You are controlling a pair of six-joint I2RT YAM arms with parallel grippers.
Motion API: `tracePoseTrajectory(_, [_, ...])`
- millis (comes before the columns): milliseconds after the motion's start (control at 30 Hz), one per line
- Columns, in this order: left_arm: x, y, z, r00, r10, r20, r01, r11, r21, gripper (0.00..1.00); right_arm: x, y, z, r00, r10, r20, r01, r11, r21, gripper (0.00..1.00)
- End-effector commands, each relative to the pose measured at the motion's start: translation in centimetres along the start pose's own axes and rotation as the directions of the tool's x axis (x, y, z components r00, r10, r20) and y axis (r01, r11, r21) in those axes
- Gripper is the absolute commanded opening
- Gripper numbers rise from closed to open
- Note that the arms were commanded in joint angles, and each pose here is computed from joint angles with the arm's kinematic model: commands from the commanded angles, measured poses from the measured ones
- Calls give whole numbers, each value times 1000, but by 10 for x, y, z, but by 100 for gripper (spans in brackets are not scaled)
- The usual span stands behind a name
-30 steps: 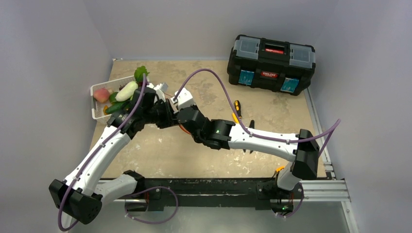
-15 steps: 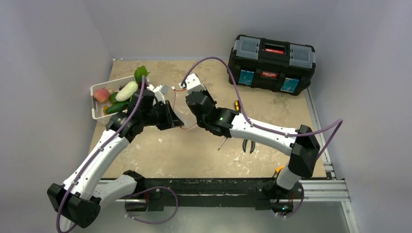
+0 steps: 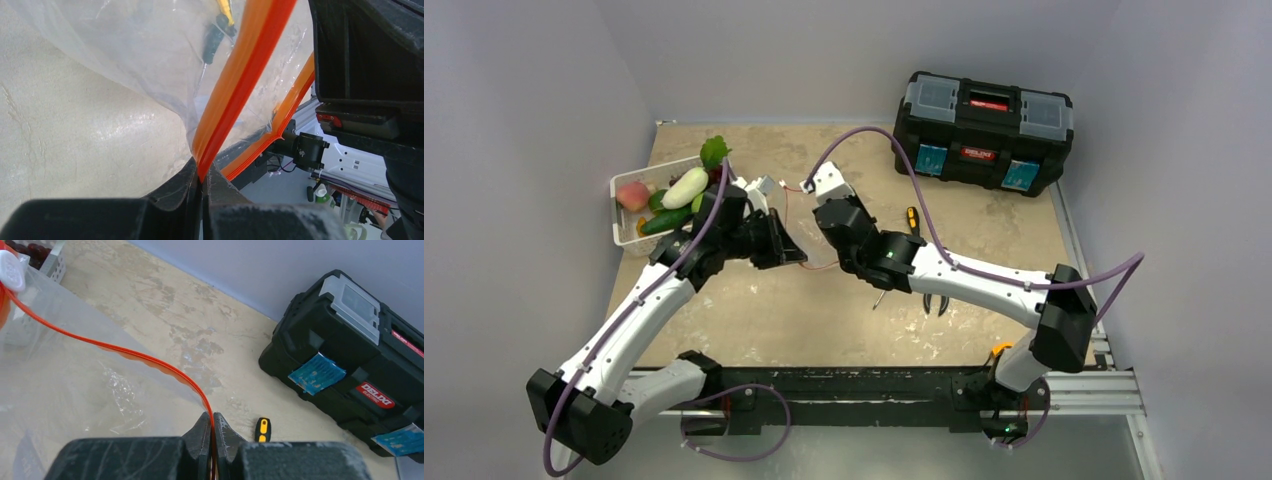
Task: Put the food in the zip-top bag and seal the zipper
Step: Open the zipper of the food storage bag, then pick up the fake vegetable from the bin.
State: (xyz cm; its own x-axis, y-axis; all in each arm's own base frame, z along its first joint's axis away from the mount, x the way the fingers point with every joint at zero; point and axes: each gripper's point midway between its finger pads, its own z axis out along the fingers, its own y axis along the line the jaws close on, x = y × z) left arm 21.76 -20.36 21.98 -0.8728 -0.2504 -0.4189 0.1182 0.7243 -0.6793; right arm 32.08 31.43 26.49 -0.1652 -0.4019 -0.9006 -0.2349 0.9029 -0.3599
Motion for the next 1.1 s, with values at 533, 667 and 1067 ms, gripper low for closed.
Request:
tracePoseTrajectory(533, [-23,-10,-45,980,134,147,-126,990,-66,79,-29,-15,-15,994,50,102,-46,998,-45,0])
tracePoseTrajectory(667, [-25,-7,-62,974,143,178,-125,986,-108,79,-32,-21,-16,991,44,127,-41,999,-21,0])
tracePoseTrajectory(1067, [-21,21,-68,976,76,206,-26,971,-237,88,-37,-86,-10,988,38,151,-61,987,151,0])
